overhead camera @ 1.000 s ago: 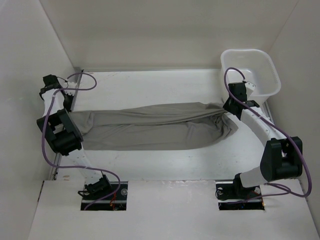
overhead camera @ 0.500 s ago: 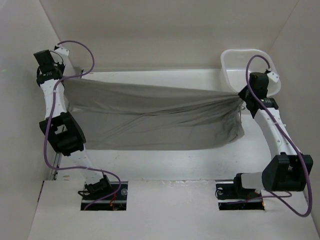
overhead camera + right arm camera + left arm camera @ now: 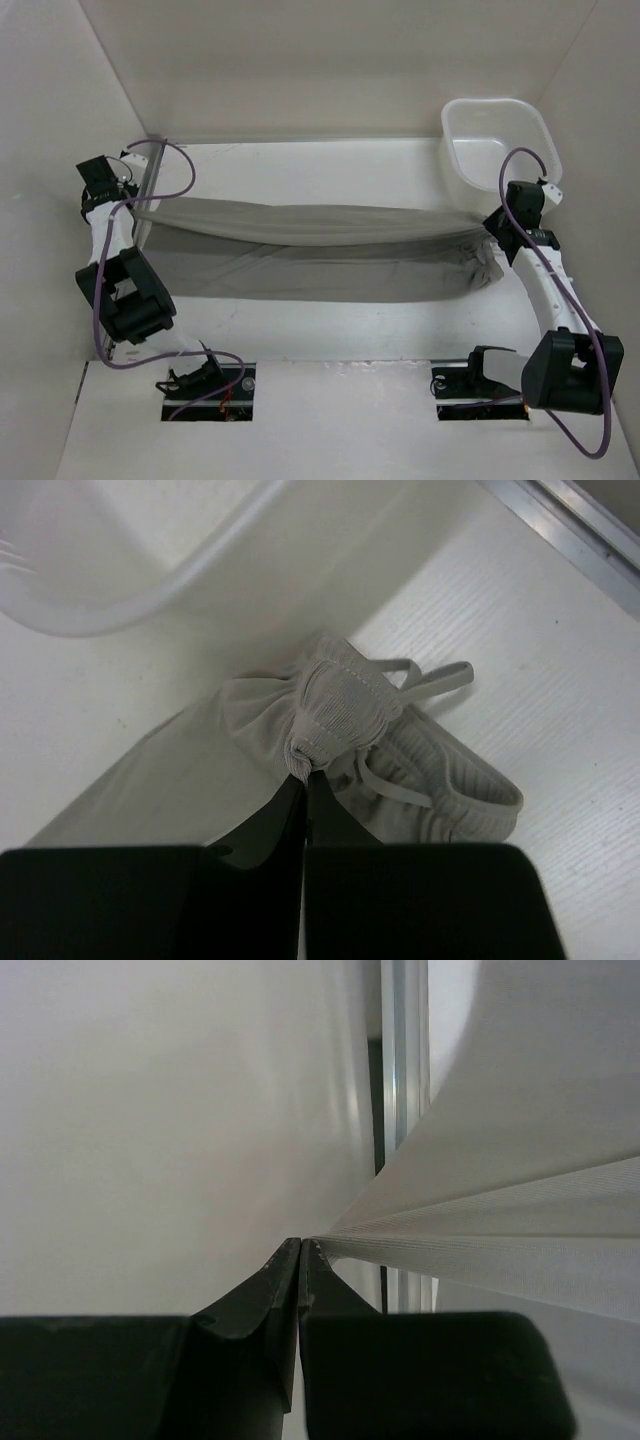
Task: Fold and stack the trousers
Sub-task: Fold the trousers
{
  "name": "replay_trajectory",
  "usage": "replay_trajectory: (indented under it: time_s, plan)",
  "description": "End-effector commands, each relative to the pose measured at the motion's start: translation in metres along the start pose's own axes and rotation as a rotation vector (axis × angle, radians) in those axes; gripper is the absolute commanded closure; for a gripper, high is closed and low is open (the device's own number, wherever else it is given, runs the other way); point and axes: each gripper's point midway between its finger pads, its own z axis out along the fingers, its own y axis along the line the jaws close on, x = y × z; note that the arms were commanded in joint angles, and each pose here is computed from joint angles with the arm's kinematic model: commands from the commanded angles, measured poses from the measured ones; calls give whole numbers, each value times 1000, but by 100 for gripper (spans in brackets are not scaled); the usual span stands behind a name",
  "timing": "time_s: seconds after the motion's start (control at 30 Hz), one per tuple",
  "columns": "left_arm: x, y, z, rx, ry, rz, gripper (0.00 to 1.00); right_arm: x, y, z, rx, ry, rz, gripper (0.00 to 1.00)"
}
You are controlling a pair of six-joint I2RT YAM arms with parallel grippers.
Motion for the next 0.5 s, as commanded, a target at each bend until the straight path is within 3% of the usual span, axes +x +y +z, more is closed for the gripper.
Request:
replay_trajectory:
  time_s: [0.0,0.3,0.47]
  plan:
    - [0,30,-43,-109,-68,9,100,-12,4,-10,-40,-67,46,100]
    - [43,6,-66,-88,-13,12,100,6,-28,-24,9,-39,71,100]
    - [67,-6,-77,-57,27,1,99,34,-47,-32,80,59,56,100]
